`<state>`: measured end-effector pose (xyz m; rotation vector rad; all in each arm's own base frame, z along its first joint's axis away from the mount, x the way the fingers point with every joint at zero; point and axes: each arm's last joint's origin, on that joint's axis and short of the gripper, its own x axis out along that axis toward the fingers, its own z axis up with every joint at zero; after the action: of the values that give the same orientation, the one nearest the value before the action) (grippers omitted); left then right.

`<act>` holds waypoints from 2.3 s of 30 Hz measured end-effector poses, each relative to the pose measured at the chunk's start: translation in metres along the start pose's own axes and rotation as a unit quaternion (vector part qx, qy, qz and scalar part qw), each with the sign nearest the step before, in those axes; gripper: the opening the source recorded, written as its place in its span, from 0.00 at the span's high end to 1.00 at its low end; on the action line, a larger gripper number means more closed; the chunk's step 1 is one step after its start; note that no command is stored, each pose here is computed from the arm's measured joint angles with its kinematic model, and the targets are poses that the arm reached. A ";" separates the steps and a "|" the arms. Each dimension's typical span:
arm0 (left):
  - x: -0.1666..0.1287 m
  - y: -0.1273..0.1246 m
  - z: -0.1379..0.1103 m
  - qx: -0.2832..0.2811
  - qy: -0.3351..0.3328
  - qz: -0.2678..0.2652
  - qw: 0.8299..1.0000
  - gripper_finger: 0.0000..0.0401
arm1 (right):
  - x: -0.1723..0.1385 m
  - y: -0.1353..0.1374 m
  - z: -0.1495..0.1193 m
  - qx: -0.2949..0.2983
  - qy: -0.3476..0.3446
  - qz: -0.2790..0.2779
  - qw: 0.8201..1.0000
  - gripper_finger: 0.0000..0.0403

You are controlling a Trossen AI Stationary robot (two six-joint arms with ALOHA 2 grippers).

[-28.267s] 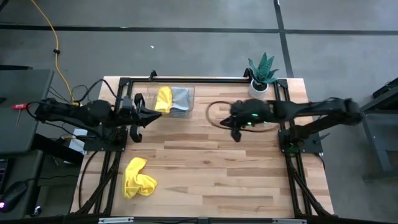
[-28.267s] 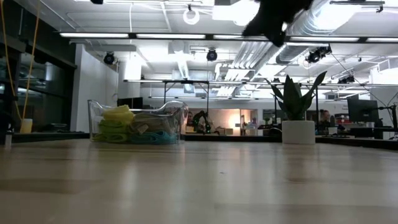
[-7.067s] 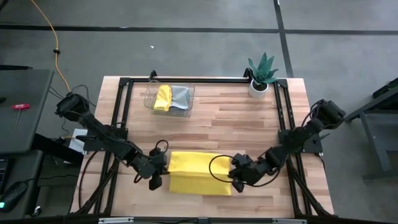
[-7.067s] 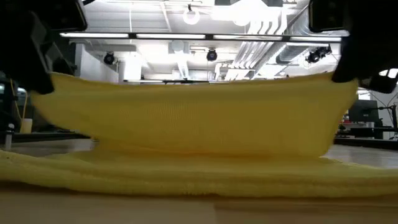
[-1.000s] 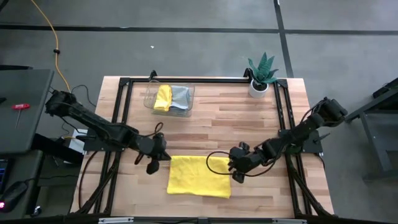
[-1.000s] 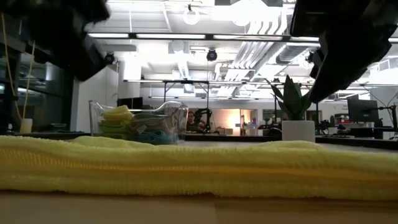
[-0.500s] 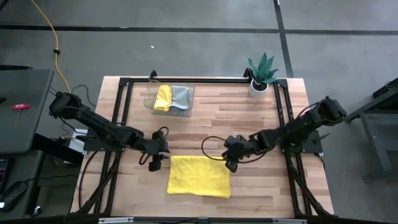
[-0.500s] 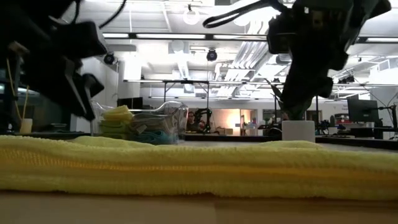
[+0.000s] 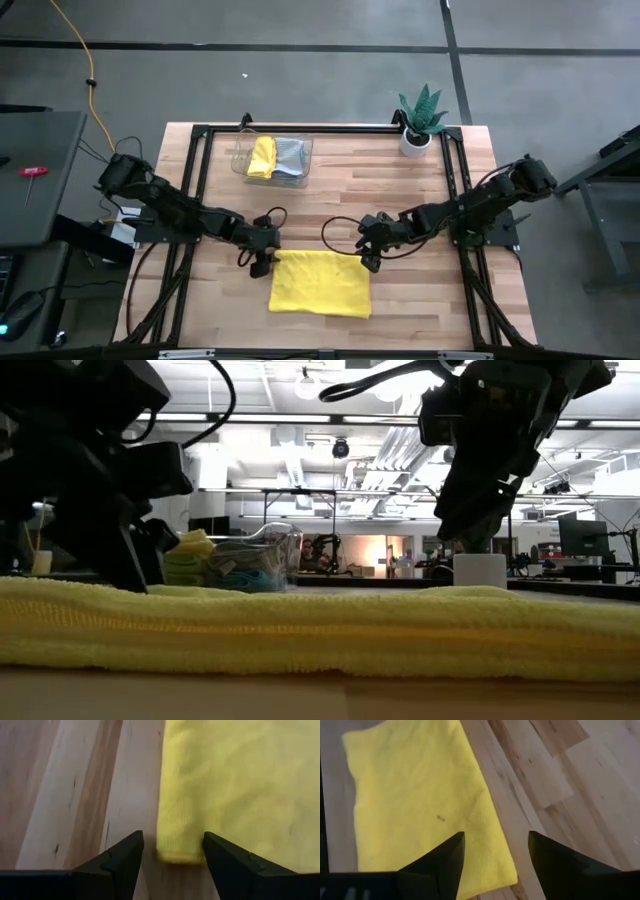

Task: Fold microfiber towels
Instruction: Fold the yellow towel

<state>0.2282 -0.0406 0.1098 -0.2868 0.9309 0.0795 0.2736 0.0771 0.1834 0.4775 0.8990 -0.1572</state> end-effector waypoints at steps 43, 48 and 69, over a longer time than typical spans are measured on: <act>0.003 0.001 0.001 0.006 -0.006 -0.011 1.000 0.99 | 0.038 -0.006 -0.027 -0.032 0.089 -0.057 0.994 0.99; 0.001 0.001 0.001 -0.010 -0.007 -0.011 1.000 0.99 | 0.038 -0.008 -0.028 -0.023 0.093 -0.066 0.993 0.99; 0.002 0.020 0.008 -0.015 -0.014 0.028 0.999 1.00 | 0.032 -0.028 -0.013 -0.020 0.091 -0.097 0.991 1.00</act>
<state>0.2316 -0.0190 0.1088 -0.2869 0.9112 0.1494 0.2749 0.0606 0.1423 0.3697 1.1261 -0.2753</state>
